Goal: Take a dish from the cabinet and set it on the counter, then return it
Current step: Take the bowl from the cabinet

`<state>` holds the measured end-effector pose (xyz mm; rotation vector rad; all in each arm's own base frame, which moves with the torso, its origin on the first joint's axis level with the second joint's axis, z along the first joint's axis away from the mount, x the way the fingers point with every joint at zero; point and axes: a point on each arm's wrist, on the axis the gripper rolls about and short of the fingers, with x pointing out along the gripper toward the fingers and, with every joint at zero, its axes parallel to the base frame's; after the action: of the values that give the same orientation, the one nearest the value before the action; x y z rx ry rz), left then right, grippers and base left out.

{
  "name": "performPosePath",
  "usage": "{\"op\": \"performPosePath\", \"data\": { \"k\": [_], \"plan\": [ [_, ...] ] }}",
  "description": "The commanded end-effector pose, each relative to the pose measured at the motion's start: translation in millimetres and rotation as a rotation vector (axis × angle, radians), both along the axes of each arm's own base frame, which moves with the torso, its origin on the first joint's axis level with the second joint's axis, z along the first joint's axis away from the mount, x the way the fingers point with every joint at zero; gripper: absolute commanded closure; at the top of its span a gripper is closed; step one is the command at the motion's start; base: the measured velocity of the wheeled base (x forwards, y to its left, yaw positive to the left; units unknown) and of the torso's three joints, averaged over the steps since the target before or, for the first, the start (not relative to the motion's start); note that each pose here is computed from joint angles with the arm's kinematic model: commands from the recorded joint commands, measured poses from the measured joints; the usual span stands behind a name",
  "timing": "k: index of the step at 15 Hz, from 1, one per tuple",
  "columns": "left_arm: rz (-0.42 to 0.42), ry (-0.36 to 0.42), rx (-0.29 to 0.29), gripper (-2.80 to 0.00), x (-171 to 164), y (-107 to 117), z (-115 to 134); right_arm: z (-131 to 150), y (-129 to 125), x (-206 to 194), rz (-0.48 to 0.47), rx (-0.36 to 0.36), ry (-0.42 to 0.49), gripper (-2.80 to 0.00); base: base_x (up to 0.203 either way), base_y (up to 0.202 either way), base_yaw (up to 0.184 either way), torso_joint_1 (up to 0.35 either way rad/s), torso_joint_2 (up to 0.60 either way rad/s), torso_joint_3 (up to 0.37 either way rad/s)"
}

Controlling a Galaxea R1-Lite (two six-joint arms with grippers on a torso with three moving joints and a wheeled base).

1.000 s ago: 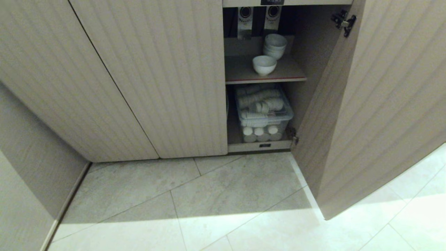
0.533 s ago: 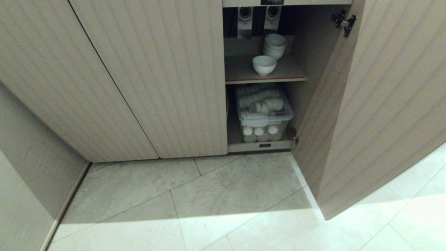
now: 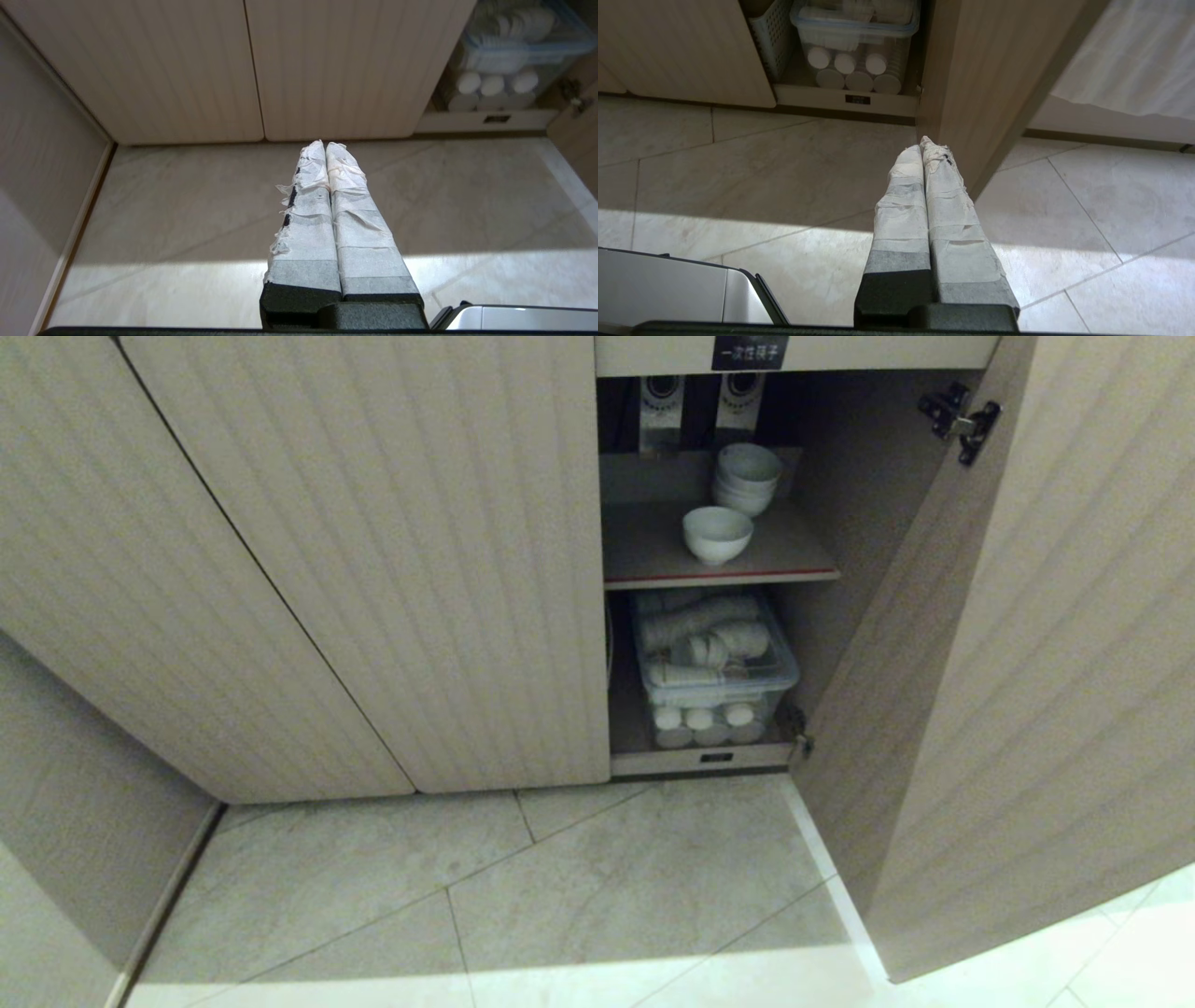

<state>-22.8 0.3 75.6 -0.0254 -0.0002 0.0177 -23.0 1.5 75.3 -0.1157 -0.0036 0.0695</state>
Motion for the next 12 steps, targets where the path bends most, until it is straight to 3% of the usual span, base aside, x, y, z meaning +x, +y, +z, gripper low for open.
{"op": "performPosePath", "data": {
  "k": [1, 12],
  "plan": [
    [0.001, 0.0, -0.001, 0.0, 0.0, 0.0, -0.1, 0.0, 0.0, 0.1, 0.0, -0.001, 0.001, 0.0, 0.197, 0.0, 0.003, 0.002, 0.0, 0.003],
    [0.001, 0.0, -0.001, 0.0, 0.0, 0.0, -0.1, 0.0, 0.0, 0.1, 0.001, -0.001, 0.001, 0.0, 0.195, 0.0, 0.0, 0.004, 0.0, 0.001]
  ]
}}
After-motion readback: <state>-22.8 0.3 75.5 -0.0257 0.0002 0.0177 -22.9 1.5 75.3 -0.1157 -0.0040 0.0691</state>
